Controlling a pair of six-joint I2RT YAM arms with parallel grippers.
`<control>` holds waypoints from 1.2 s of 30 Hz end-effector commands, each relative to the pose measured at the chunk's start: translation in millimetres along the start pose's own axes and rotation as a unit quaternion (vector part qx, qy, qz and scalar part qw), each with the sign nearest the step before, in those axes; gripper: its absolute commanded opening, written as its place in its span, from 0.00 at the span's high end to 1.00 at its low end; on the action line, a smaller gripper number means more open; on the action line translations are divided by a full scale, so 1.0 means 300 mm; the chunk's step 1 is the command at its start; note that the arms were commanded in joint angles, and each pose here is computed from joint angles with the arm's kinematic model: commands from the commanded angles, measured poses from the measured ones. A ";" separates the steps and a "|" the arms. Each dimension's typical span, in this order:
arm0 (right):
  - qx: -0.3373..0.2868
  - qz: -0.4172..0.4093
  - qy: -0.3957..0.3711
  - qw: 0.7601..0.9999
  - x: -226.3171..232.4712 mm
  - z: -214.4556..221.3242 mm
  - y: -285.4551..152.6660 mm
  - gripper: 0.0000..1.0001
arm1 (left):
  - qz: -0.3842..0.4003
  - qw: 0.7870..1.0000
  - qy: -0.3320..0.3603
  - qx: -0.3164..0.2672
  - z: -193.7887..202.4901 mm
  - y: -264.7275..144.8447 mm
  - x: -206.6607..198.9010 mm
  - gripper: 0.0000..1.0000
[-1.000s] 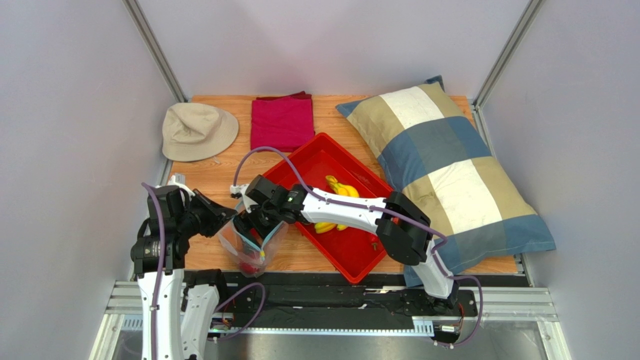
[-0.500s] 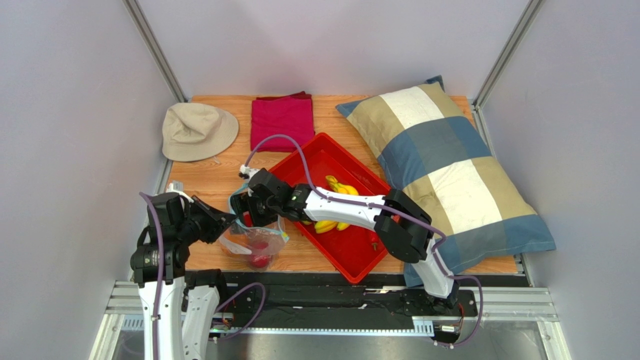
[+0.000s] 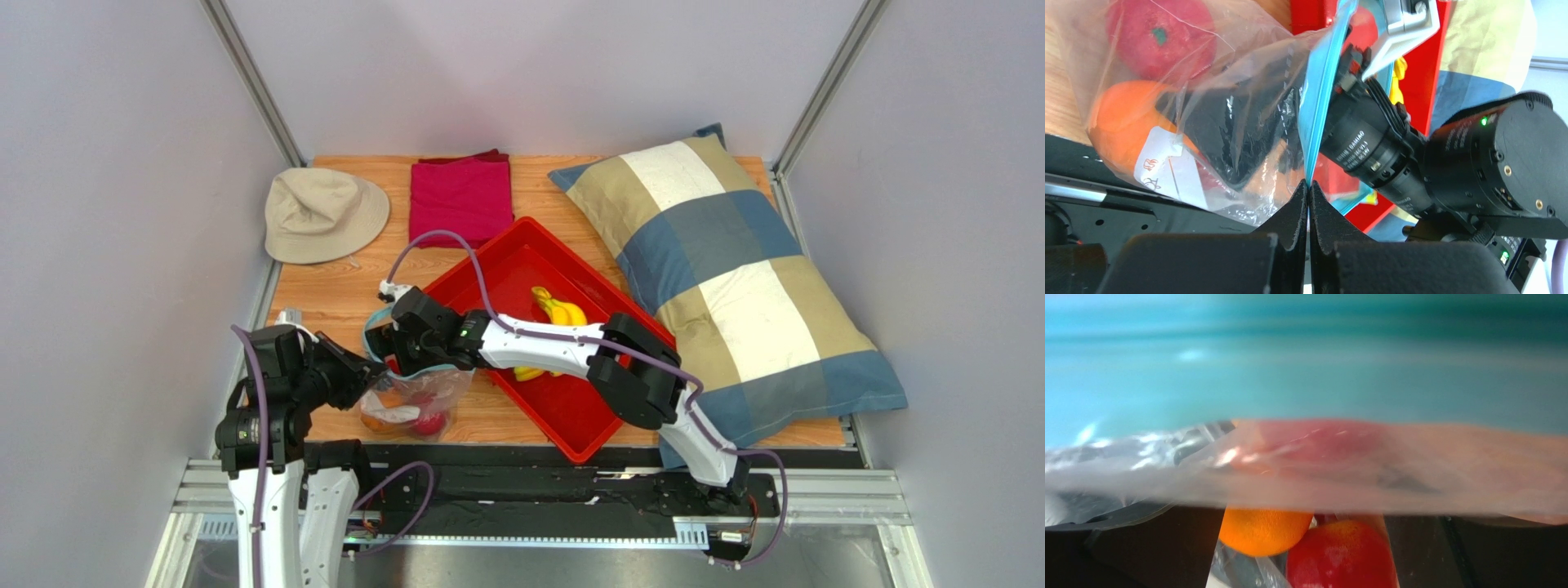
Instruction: Open the zip-top bag and remove the fake food
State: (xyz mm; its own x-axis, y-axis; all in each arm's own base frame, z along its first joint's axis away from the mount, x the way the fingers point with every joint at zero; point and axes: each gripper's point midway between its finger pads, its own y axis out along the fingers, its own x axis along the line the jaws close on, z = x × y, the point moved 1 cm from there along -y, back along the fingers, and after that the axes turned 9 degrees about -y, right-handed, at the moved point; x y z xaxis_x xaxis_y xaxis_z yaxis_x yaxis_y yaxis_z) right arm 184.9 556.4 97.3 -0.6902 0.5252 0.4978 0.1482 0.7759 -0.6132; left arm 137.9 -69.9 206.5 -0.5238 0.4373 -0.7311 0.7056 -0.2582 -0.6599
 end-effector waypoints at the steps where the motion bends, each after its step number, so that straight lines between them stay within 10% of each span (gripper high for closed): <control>1: -0.026 0.026 -0.022 0.999 -0.026 -0.053 0.059 0.03 | -0.020 1.000 -0.002 0.013 0.037 -0.005 0.057 1.00; 17: -0.015 0.046 -0.093 0.994 -0.099 -0.041 0.163 0.04 | -0.043 0.999 -0.004 0.009 0.043 0.008 0.107 1.00; 36: 0.067 0.043 -0.209 0.975 -0.042 -0.050 -0.274 1.00 | -0.009 0.998 0.040 -0.041 -0.056 0.006 0.003 1.00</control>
State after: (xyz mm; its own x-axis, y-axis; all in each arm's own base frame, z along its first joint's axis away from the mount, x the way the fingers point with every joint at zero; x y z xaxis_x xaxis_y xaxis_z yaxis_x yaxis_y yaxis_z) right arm 192.7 517.9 133.3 -0.8902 0.3920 0.2321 0.1380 0.7175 -0.6827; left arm 132.2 -58.7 180.1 -0.5909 0.4687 -0.6567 0.6571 -0.1927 -0.7288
